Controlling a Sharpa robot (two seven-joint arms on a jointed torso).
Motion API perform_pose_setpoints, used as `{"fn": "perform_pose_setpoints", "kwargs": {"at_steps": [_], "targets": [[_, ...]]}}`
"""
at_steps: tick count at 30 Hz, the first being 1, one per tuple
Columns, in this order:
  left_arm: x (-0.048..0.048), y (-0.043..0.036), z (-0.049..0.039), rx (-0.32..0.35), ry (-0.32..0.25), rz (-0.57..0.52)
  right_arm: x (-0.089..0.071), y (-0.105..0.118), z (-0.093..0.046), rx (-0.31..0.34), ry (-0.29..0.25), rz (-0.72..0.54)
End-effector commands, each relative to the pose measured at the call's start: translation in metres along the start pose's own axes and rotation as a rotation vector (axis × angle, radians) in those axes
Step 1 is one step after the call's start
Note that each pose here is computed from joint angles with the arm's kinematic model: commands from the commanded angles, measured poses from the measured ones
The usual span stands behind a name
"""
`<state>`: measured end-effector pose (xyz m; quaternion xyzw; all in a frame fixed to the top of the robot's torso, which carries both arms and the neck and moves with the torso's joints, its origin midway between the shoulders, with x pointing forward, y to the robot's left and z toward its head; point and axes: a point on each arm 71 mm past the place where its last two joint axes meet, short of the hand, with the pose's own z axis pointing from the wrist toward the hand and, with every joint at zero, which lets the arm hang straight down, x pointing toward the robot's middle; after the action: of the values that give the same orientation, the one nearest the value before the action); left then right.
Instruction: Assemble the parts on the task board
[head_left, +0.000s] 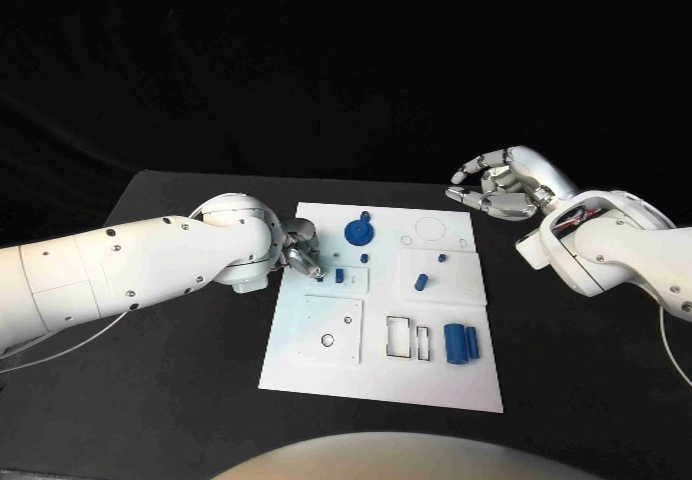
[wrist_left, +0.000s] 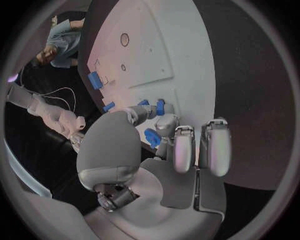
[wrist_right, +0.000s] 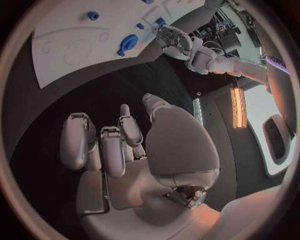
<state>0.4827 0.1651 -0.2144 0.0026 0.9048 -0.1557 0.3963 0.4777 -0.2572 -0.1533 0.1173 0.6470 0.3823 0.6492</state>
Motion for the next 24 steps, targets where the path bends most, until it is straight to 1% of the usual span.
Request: {"fn": "perform_pose_setpoints", "kwargs": {"at_steps": [1, 14, 24], "targets": [[0.0062, 0.0009, 0.0008, -0.008, 0.035, 0.021, 0.001, 0.0009, -0.0002, -0.013, 0.011, -0.006], [0.0054, 0.002, 0.0024, -0.014, 0.037, 0.017, 0.0011, 0.0011, -0.0002, -0.013, 0.011, -0.005], [0.0056, 0.0006, 0.004, -0.013, 0.047, 0.012, 0.001, 0.001, -0.0003, -0.013, 0.01, -0.006]]}}
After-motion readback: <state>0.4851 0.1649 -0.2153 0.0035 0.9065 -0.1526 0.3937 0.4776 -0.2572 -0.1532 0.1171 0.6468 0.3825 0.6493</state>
